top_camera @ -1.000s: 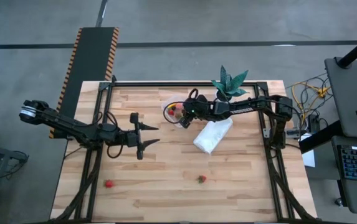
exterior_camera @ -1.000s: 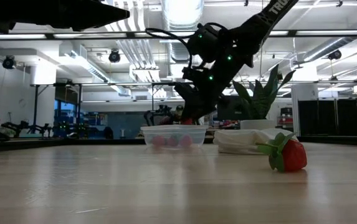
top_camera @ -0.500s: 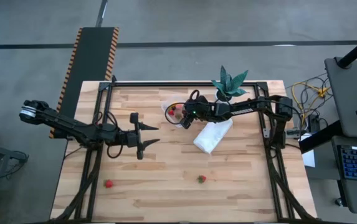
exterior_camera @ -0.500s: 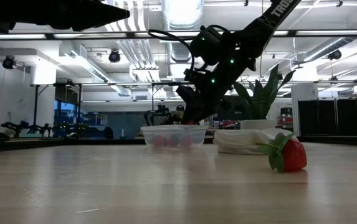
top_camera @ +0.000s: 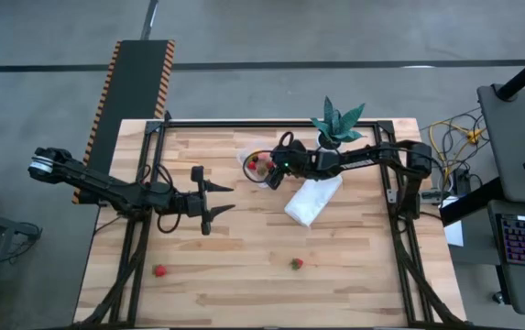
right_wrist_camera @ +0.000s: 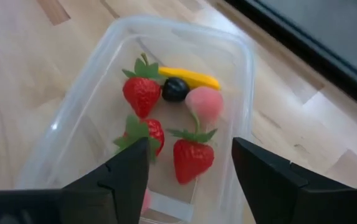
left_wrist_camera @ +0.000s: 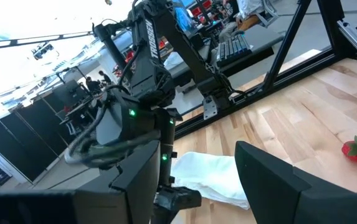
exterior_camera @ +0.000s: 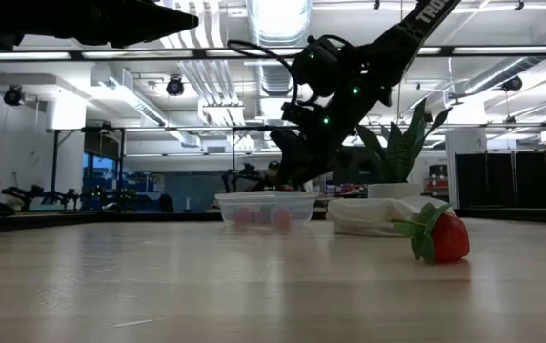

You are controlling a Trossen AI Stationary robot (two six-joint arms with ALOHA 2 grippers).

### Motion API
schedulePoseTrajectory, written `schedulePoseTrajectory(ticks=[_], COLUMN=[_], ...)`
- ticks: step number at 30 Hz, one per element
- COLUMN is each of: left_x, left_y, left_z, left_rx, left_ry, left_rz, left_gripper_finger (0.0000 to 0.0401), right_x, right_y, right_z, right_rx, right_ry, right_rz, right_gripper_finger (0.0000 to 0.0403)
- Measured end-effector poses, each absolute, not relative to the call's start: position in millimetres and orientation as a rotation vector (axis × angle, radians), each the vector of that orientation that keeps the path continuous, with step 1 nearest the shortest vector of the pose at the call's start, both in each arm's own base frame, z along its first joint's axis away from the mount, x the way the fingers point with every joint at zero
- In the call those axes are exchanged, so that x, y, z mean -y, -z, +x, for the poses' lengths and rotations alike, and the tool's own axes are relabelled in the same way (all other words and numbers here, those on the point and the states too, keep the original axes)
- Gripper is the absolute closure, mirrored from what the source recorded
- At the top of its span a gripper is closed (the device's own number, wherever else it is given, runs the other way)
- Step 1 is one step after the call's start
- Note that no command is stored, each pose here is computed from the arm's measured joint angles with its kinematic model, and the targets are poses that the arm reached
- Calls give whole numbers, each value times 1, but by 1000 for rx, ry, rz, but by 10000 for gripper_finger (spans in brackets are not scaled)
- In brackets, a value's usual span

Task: Pick and placing Produce into tupperware
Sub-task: Put the strawberry into the transparent bin

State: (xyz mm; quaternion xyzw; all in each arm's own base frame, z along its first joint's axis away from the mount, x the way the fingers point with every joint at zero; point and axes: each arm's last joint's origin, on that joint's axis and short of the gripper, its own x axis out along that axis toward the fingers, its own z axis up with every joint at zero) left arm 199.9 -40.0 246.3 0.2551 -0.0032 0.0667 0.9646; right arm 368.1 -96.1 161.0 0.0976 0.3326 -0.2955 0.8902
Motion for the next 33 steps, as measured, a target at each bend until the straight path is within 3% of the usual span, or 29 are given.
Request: schedulePoseTrajectory(ticks=[15, 25, 33], left_x=[40, 37, 49], left_y=[-247, -234, -206], left_z=[200, 203, 207], left_rx=[19, -31, -308], left_ry=[-140, -271, -365], left_rz=[382, -134, -650], left_gripper_finger=[207, 207, 207], right_x=[28, -21, -29], right_y=[-206, -209, -204], right_z=[349, 318, 302], right_rx=[-609, -471, -353], right_ry=[473, 316, 267], right_rz=[79, -3, -40], right_gripper_finger=[182, 183, 183])
